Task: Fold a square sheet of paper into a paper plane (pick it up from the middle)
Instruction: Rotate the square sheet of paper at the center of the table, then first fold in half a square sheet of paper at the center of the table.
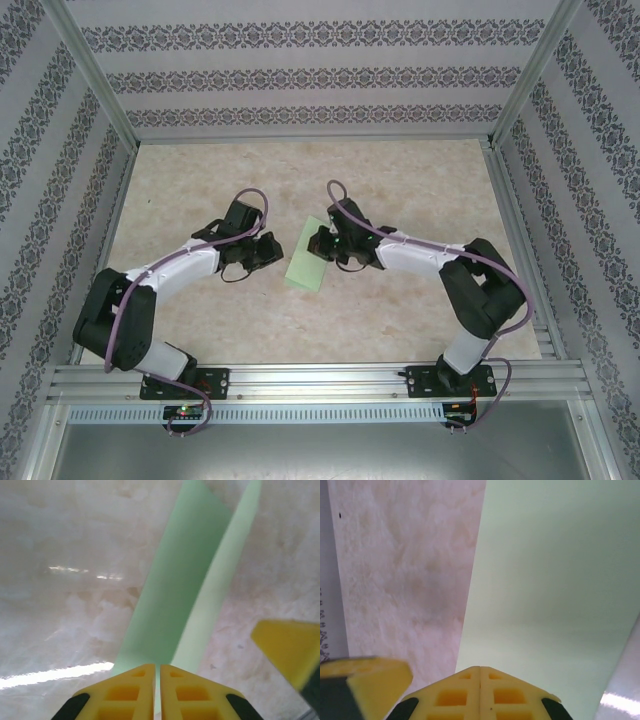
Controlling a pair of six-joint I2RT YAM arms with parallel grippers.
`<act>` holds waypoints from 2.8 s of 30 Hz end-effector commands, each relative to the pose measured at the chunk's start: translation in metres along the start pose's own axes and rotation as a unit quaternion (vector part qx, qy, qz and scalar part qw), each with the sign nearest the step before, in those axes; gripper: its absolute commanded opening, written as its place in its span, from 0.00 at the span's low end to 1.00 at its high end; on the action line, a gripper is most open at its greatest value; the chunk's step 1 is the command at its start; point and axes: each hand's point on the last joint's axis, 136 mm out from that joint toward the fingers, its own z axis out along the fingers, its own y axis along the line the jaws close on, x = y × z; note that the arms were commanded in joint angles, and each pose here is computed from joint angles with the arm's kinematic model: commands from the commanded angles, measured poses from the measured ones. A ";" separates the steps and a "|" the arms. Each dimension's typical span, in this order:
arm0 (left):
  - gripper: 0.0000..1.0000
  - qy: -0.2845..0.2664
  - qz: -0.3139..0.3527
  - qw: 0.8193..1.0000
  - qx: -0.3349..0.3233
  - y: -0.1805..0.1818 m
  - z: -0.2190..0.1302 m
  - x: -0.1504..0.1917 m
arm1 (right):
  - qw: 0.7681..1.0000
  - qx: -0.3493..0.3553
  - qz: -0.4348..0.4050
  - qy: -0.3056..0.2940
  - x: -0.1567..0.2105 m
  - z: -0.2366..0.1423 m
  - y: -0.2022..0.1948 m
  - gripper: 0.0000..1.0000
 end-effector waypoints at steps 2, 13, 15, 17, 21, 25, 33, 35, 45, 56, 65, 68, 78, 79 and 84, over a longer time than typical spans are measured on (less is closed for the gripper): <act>0.08 -0.013 0.003 0.998 0.055 -0.029 -0.006 0.004 | 0.999 0.030 -0.021 0.019 -0.016 0.014 -0.017 0.03; 0.03 0.050 0.019 0.996 0.069 -0.064 0.037 0.040 | 0.996 0.079 0.004 0.041 -0.029 0.038 -0.054 0.03; 0.03 0.063 0.019 0.996 0.066 -0.066 0.049 0.046 | 0.994 0.095 0.017 0.041 -0.026 0.036 -0.064 0.02; 0.02 0.072 0.022 0.995 0.060 -0.067 0.060 0.051 | 0.993 0.110 0.033 0.036 -0.022 0.032 -0.072 0.02; 0.02 0.083 0.021 0.995 0.046 -0.063 0.074 0.058 | 0.990 0.123 0.068 0.031 -0.008 0.024 -0.082 0.02; 0.01 0.089 0.019 0.996 0.027 -0.053 0.083 0.065 | 0.992 0.108 0.070 0.011 -0.008 0.010 -0.075 0.02; 0.01 0.093 0.024 0.995 0.036 -0.058 0.088 0.068 | 1.000 -0.005 -0.001 0.025 -0.009 0.000 -0.035 0.01; 0.01 0.090 0.026 0.995 0.033 -0.057 0.089 0.068 | 0.999 -0.010 -0.008 0.034 -0.002 0.000 -0.038 0.00; 0.00 0.087 0.020 0.996 0.028 -0.054 0.093 0.067 | 0.997 0.000 -0.007 0.075 0.018 0.011 -0.055 0.00; 0.00 0.085 0.014 0.996 0.034 -0.056 0.097 0.065 | 0.995 0.023 -0.008 0.097 0.028 0.022 -0.070 0.00; 0.00 0.105 -0.010 0.994 -0.029 -0.017 0.100 0.081 | 0.994 0.030 -0.006 0.108 0.034 0.028 -0.079 0.00; 0.00 0.113 -0.016 0.992 -0.045 -0.009 0.100 0.086 | 0.994 0.032 -0.009 0.106 0.031 0.029 -0.082 0.00; 0.00 0.138 -0.030 0.986 -0.089 0.012 0.102 0.098 | 0.995 0.042 -0.010 0.085 0.000 0.027 -0.098 0.00; 0.00 0.140 -0.030 0.985 -0.092 0.013 0.101 0.098 | 0.996 0.045 -0.010 0.083 -0.005 0.026 -0.100 0.00; 0.00 0.144 -0.034 0.984 -0.099 0.018 0.100 0.101 | 0.996 0.061 -0.005 0.066 -0.028 0.023 -0.114 0.00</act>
